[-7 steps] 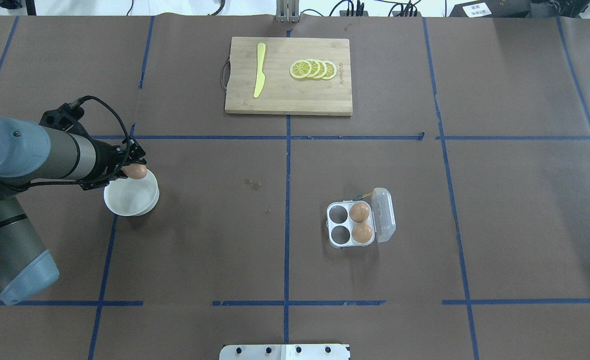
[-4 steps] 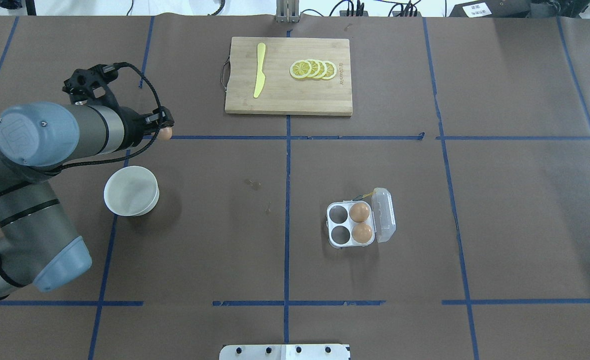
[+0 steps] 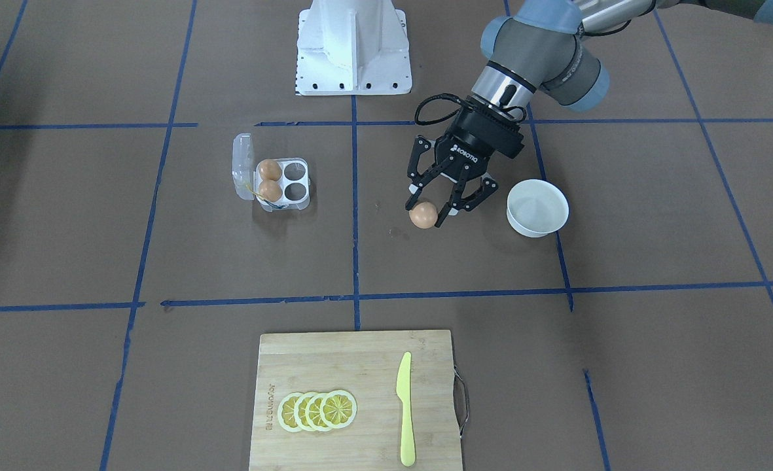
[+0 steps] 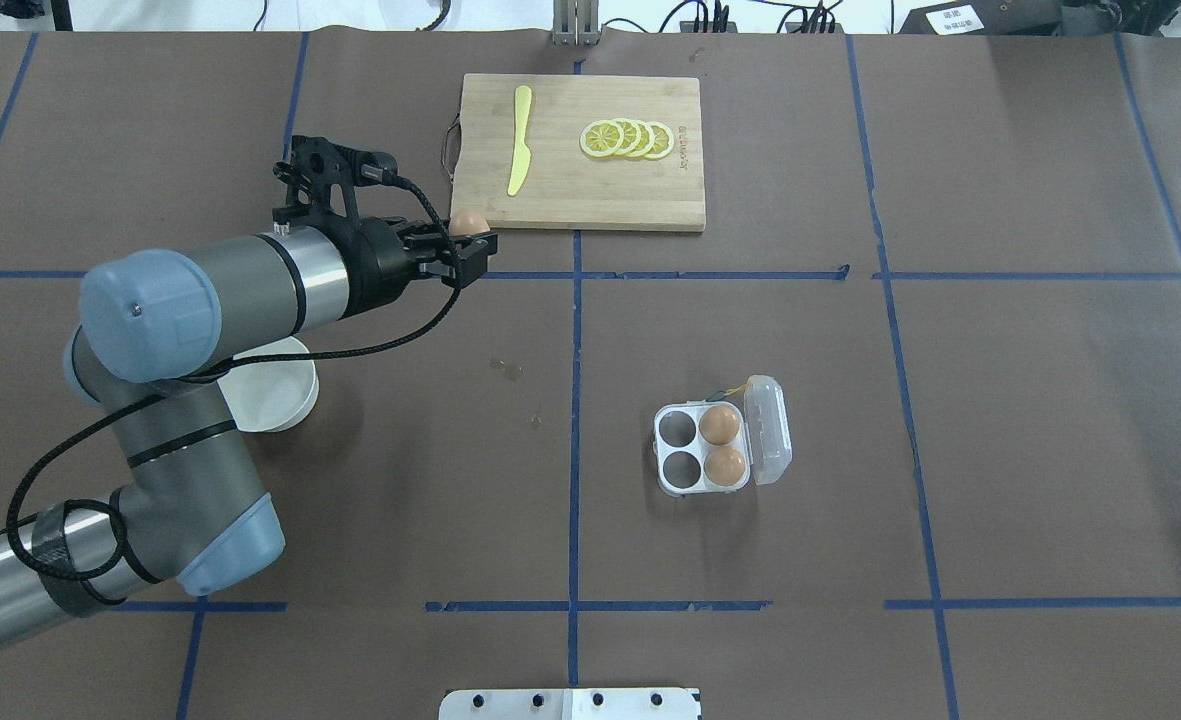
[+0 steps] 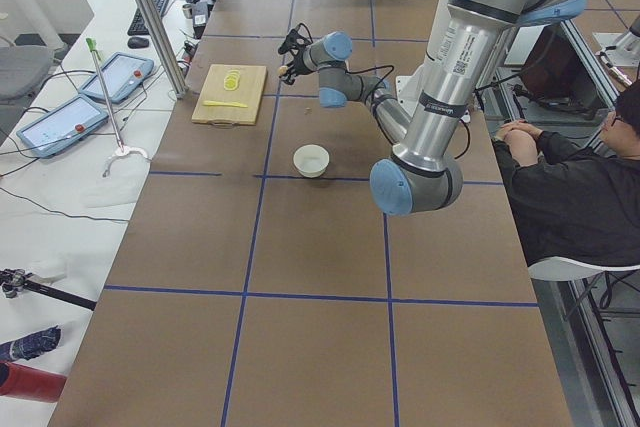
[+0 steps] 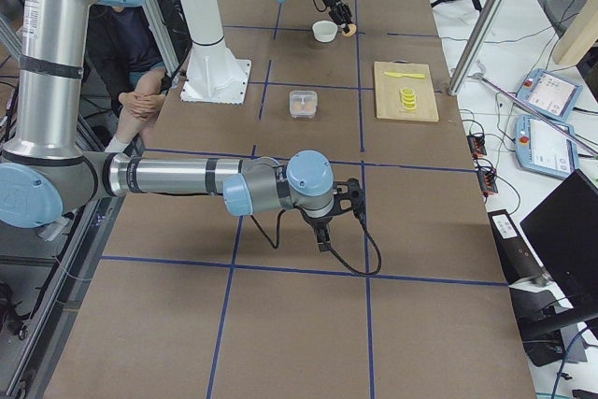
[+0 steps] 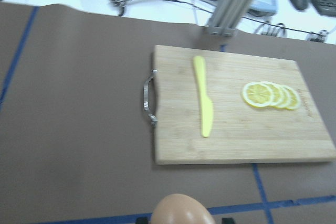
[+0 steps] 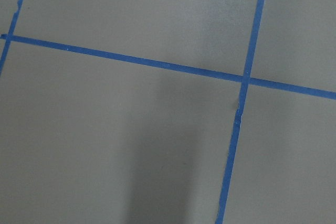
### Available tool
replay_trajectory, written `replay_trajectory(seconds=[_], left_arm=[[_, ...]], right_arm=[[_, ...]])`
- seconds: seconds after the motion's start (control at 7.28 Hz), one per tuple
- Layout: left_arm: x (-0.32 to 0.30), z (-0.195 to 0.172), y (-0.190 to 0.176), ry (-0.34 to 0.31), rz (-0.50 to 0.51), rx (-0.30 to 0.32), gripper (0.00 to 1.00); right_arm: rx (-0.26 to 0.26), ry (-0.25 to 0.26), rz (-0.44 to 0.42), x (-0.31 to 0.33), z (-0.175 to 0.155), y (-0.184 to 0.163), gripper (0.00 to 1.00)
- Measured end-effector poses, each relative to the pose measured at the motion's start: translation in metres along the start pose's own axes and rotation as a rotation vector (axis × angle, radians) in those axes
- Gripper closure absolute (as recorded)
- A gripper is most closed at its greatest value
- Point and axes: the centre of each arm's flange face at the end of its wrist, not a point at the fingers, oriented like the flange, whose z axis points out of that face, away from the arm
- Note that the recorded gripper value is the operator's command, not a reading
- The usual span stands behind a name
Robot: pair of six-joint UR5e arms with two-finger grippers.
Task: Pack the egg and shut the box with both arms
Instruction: 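Carry the egg with the left gripper over to the egg box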
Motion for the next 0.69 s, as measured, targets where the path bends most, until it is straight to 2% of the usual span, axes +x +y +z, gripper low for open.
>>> replay_trajectory(seconds=[0.27, 0.55, 0.69], left_arm=[[0.051, 0.009, 0.026, 0.161, 0.191, 0.052, 1.0], [0.095, 0.026, 0.051, 0.258, 0.48, 0.112, 1.0], [0.116, 0.039, 0.061, 0.287, 0.582, 0.125, 1.0]], right_arm=[[0.004, -0.007, 0.018, 0.002, -0.002, 0.003, 0.0], [0.006, -0.016, 0.054, 0.002, -0.003, 0.003, 0.0], [0.008, -0.017, 0.063, 0.002, -0.004, 0.002, 0.0]])
